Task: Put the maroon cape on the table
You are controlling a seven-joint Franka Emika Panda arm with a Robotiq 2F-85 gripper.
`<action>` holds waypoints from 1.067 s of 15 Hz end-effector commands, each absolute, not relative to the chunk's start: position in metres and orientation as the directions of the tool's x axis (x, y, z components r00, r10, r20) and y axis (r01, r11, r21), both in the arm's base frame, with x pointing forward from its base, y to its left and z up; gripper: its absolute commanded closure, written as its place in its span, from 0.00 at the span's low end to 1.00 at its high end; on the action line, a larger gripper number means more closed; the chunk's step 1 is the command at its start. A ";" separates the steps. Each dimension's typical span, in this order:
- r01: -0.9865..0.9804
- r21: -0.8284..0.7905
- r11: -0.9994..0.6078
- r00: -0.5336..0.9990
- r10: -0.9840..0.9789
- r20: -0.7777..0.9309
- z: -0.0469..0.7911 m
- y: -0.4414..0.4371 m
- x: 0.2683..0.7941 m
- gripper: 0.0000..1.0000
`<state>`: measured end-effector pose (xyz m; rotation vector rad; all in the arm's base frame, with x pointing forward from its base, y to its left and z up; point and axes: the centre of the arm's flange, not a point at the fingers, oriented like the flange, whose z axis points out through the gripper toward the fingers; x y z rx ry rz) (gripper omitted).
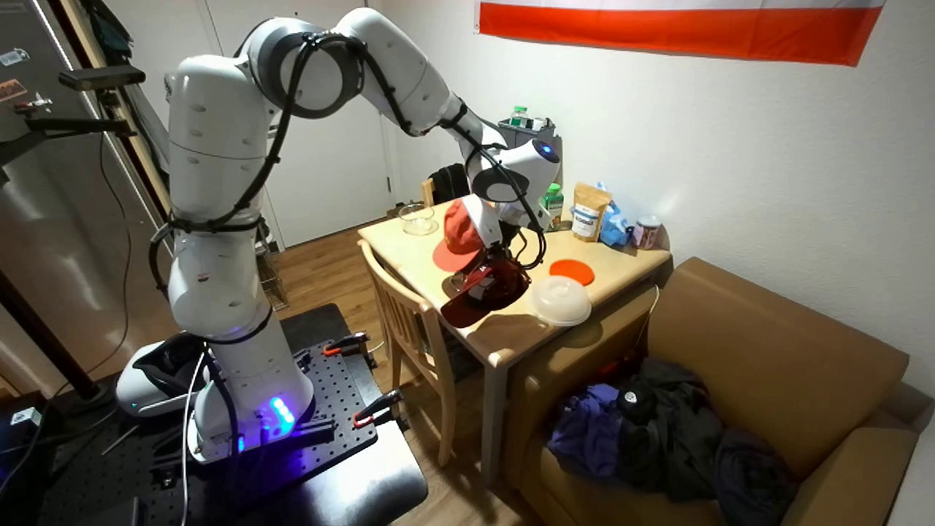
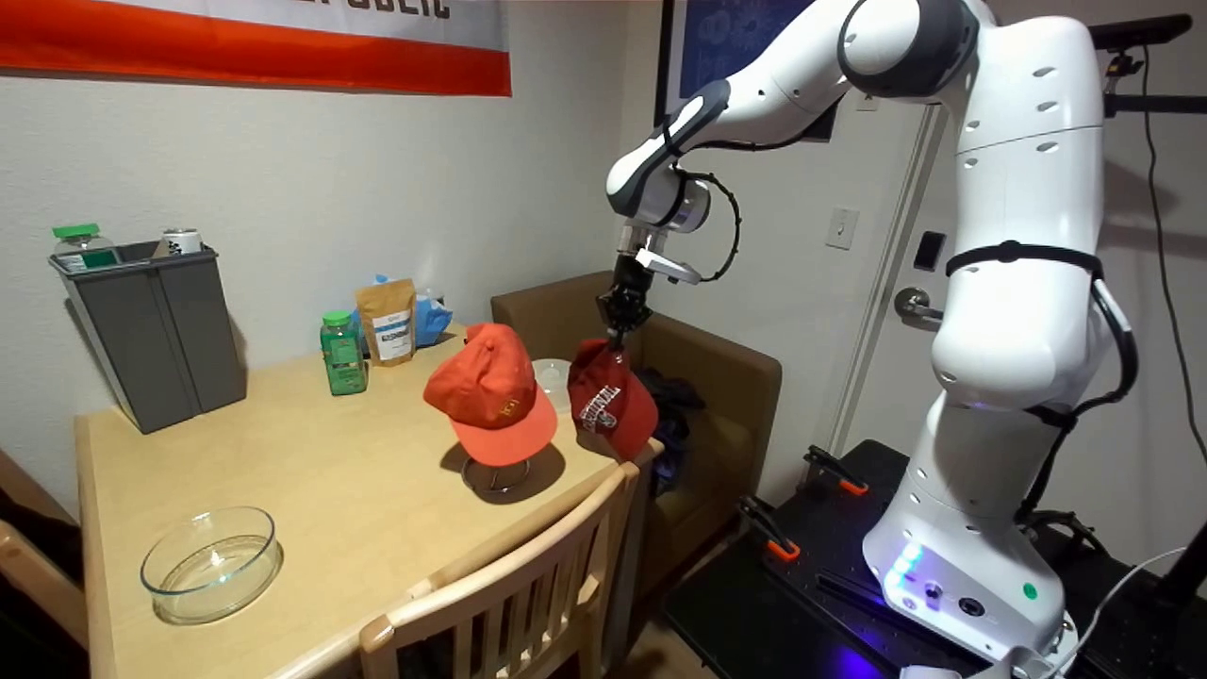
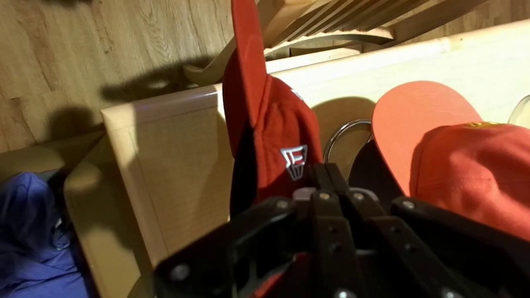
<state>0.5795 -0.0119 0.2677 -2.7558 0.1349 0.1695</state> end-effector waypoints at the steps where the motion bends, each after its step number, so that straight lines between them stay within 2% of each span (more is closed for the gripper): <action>1: -0.119 -0.411 -0.904 0.986 -0.058 -0.156 0.268 -0.023 0.594 1.00; 10: -0.149 -0.445 -0.883 0.974 -0.053 -0.221 0.246 -0.045 0.612 1.00; 16: -0.191 -0.427 -0.884 0.960 -0.077 -0.270 0.209 -0.054 0.603 1.00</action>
